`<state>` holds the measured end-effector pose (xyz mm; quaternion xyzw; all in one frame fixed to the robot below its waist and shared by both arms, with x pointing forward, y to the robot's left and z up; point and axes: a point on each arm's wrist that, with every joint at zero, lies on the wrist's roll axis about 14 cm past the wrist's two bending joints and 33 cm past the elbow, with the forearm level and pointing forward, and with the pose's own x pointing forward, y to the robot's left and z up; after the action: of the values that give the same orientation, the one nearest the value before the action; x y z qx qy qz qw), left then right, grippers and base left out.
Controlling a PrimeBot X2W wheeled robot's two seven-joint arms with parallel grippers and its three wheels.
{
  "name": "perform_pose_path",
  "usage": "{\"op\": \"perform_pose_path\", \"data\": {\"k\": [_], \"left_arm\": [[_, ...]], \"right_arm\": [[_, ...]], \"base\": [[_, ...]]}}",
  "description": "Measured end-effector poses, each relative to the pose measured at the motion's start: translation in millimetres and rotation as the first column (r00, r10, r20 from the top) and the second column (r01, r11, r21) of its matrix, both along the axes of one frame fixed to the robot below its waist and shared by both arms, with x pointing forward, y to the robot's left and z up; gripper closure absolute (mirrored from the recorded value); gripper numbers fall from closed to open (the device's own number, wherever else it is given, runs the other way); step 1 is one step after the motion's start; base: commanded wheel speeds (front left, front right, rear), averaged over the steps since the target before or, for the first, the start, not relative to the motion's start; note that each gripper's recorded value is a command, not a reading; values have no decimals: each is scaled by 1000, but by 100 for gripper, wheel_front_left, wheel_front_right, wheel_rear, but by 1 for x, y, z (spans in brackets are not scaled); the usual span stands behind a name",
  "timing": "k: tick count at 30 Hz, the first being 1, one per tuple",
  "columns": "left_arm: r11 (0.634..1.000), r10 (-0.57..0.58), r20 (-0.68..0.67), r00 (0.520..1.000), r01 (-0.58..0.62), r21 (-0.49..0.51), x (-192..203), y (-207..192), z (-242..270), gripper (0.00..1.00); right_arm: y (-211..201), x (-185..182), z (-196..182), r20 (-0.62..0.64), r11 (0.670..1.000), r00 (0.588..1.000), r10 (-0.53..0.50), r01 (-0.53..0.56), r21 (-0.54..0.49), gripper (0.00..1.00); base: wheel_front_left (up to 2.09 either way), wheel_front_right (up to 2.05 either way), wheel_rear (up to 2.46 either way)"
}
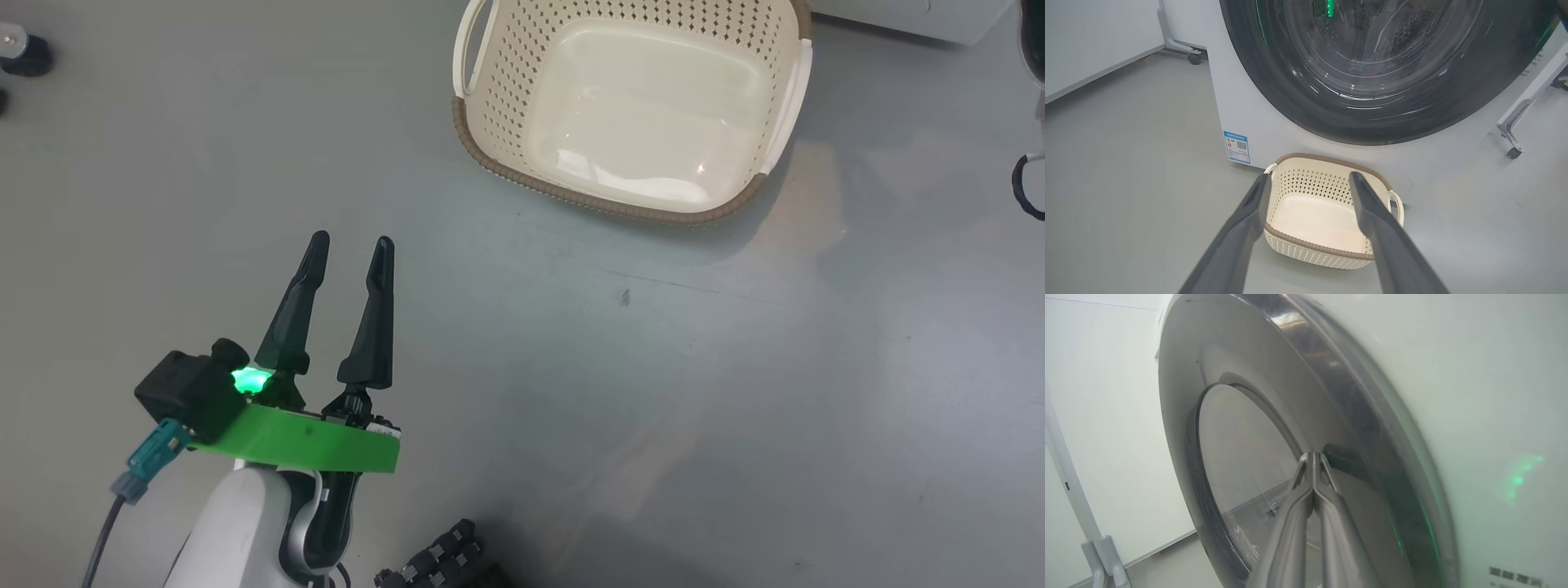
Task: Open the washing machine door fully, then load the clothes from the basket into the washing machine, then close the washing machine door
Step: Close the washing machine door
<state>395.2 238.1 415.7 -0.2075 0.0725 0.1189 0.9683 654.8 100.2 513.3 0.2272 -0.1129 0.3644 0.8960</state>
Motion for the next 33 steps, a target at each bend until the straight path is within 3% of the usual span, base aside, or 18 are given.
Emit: {"op": "perform_pose_path", "data": {"k": [15,23,33], "left_arm": [[1000,15,32,999,-15,0,1,6,11,0],[998,36,79,996,-40,48,-2,19,30,0],[996,23,128,991,-34,83,-1,20,46,0]], "right_arm": [[7,-6,-12,-42,998,999,26,-28,-59,100],[11,-47,-33,-133,992,988,79,-91,-88,100],[-17,-89,-54,-223,985,974,51,-86,-152,100]], "base": [[0,0,0],[0,0,0],[0,0,0]]}}
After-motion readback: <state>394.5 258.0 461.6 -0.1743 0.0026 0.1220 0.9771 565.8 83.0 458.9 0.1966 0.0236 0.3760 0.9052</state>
